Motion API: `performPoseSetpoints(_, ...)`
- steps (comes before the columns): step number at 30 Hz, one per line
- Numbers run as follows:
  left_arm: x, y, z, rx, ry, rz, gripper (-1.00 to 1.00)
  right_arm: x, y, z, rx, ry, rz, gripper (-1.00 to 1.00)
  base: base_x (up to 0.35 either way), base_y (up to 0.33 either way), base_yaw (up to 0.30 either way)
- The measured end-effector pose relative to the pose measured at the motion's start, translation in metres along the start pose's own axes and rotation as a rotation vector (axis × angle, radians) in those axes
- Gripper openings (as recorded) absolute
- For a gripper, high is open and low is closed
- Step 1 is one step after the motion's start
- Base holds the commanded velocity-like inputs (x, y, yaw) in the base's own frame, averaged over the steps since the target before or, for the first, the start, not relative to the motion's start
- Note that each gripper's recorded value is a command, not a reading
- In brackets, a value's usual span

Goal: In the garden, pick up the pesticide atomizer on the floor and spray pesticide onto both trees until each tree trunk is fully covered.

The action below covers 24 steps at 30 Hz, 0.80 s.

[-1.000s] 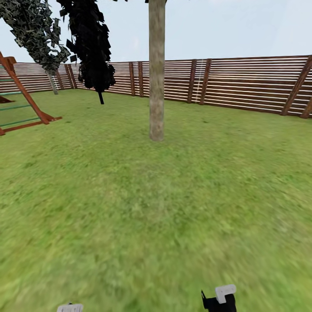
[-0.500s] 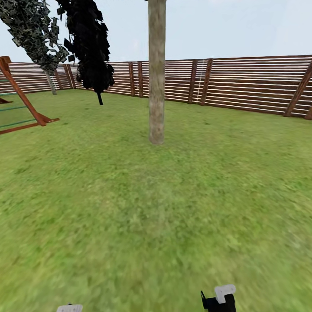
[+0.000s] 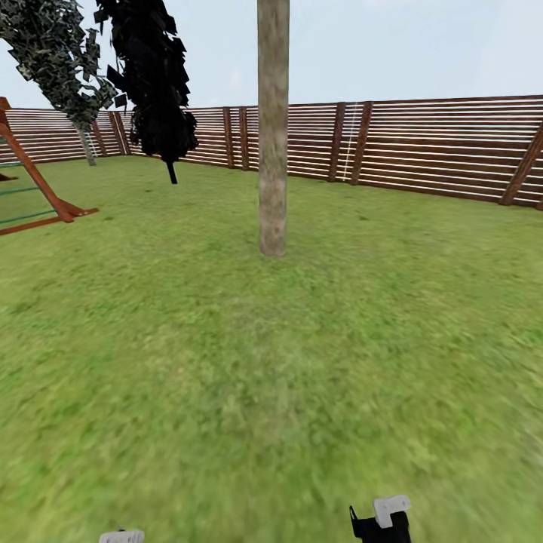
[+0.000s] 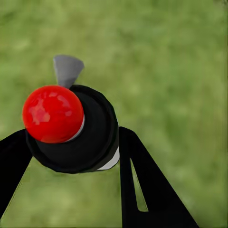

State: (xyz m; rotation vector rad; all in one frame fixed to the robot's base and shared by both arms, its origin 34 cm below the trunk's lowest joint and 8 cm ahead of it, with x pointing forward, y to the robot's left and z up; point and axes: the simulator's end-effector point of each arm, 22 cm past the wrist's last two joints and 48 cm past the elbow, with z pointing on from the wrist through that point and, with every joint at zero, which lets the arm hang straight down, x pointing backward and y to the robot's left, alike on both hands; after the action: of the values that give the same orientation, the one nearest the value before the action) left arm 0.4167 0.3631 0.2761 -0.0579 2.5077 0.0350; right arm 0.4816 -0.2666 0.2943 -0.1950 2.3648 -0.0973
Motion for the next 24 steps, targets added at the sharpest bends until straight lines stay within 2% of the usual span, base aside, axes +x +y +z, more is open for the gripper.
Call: performPoseSetpoints(24,0.0002,-0.0012,0.0001,0.002,0.000,0.000,-1.00,0.0006,0.0000,-0.0002,0.000,0.001,0.000,1.00,0.340,0.000,0.000)
